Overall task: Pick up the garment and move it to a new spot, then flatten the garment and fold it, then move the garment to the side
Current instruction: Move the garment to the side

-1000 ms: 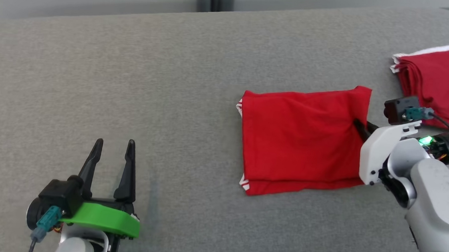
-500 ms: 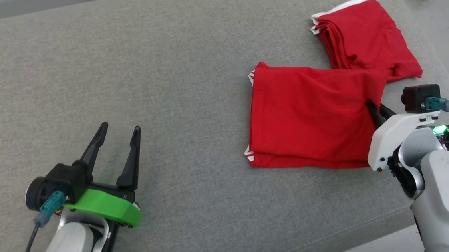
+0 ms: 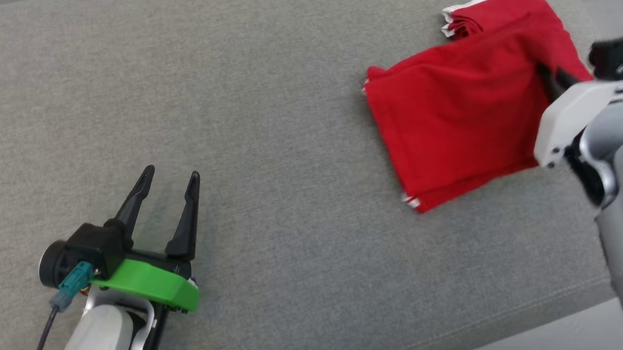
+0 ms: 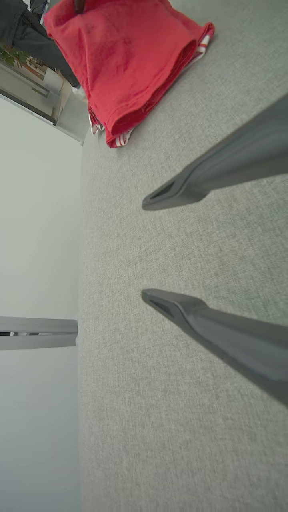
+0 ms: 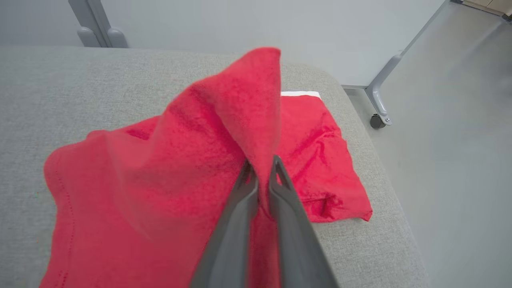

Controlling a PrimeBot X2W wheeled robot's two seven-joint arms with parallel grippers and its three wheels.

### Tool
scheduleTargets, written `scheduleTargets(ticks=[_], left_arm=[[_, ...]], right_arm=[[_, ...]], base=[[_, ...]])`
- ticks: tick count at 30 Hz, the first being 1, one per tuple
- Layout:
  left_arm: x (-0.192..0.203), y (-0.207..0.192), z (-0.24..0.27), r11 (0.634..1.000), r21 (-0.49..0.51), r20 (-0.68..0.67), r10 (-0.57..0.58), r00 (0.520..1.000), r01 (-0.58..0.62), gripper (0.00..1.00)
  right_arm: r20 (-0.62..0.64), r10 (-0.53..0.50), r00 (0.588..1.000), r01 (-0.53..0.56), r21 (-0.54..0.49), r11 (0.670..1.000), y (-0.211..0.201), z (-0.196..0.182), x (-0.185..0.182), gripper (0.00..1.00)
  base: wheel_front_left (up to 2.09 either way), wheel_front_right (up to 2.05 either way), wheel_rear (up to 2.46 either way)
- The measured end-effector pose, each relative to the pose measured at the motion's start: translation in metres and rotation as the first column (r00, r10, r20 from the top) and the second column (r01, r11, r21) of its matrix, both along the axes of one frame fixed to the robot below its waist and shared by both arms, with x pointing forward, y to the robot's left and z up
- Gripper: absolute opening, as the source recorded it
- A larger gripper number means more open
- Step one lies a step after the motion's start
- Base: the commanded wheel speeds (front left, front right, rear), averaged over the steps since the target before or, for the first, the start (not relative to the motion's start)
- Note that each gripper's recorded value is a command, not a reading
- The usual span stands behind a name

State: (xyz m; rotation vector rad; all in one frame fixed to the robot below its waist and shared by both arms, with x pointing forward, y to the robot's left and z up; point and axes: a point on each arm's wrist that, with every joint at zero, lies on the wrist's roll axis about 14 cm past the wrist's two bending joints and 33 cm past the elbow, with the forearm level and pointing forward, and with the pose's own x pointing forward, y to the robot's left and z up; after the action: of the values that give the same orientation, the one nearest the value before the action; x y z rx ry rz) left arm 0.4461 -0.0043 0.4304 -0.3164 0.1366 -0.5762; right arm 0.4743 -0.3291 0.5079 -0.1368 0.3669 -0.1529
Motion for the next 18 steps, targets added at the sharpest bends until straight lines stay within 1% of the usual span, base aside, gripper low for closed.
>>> scheduleTargets(ticks=[5, 10, 14, 18], left_arm=[[0.003, 0.007, -0.003, 1.000, -0.001, -0.006, 0.023, 1.000, -0.023, 1.00], [0.005, 0.021, -0.008, 0.998, 0.009, -0.016, 0.057, 0.998, -0.057, 1.00], [0.006, 0.034, -0.016, 0.996, 0.028, -0.030, 0.088, 0.996, -0.087, 1.00], [0.008, 0.047, -0.026, 0.993, 0.045, -0.046, 0.114, 0.992, -0.112, 1.00]], right_arm=[[0.015, -0.036, 0.999, 0.037, -0.076, 0.996, -0.027, 0.028, 0.026, 0.00], [0.015, -0.113, 0.993, 0.114, -0.143, 0.983, -0.067, 0.045, 0.038, 0.00], [0.007, -0.164, 0.986, 0.163, -0.151, 0.975, -0.086, 0.040, 0.046, 0.00], [-0.010, -0.213, 0.977, 0.210, -0.132, 0.969, -0.099, 0.023, 0.052, 0.00]], base=[[0.00, 0.00, 0.00], [0.00, 0.00, 0.00], [0.00, 0.00, 0.00], [0.00, 0.00, 0.00]])
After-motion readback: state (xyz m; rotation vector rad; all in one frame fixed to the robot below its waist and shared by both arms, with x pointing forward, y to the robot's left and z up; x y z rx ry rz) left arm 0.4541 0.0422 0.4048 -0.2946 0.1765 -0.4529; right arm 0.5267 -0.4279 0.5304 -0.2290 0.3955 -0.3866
